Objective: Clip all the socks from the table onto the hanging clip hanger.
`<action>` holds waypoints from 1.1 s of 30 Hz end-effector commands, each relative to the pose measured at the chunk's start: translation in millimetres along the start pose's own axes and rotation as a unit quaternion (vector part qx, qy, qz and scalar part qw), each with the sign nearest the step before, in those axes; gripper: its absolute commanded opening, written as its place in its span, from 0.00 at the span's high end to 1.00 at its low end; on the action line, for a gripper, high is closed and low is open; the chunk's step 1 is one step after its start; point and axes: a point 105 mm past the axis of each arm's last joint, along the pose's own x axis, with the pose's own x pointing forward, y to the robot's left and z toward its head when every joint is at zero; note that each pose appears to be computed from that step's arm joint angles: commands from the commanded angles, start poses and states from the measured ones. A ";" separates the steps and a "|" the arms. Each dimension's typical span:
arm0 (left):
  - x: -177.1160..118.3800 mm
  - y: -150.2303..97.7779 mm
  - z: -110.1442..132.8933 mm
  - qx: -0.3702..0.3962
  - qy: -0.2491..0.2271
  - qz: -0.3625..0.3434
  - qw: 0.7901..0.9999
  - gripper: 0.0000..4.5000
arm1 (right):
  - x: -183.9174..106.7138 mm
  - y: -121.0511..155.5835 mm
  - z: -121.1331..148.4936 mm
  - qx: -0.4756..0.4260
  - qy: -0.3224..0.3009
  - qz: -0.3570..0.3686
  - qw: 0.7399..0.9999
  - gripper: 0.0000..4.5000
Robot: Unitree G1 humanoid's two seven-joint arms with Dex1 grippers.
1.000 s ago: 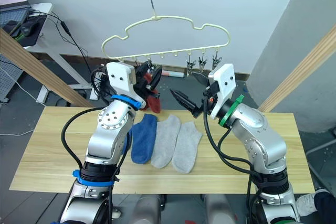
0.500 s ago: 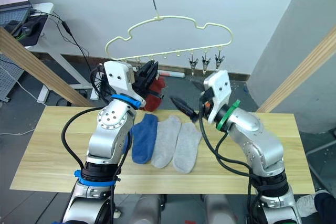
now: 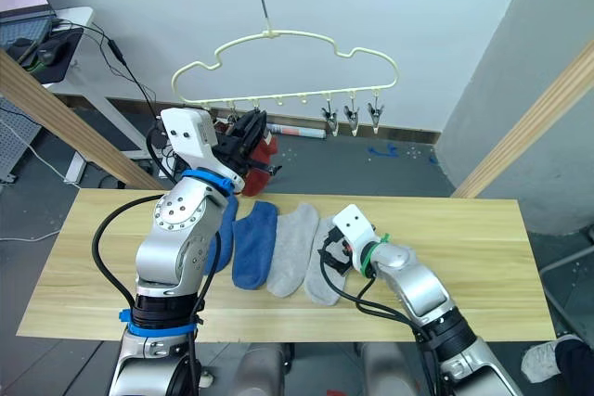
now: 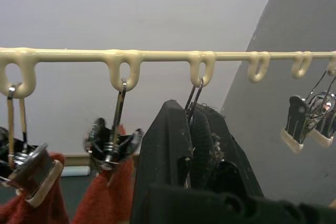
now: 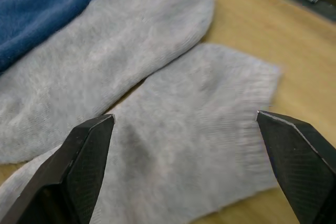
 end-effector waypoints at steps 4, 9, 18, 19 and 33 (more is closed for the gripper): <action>-3.2 -0.6 4.8 0.007 -0.008 0.001 1.000 1.00 | -0.5 -3.9 -31.5 -0.057 0.041 -0.009 0.997 0.20; -3.4 3.8 2.9 -0.011 -0.002 0.007 1.000 1.00 | -11.8 -14.9 -35.0 -0.075 0.035 -0.012 0.996 0.61; -11.9 5.3 -21.2 -0.282 0.083 -0.018 0.956 1.00 | -48.2 -20.1 31.0 -0.132 -0.104 0.026 0.985 1.00; -14.7 6.8 -24.7 -0.320 0.099 -0.023 0.942 1.00 | -54.8 -16.4 46.5 -0.128 -0.136 0.036 0.982 1.00; -27.4 6.8 -0.1 -0.460 0.117 -0.086 0.876 1.00 | -74.6 9.7 140.9 -0.133 -0.260 0.081 0.953 1.00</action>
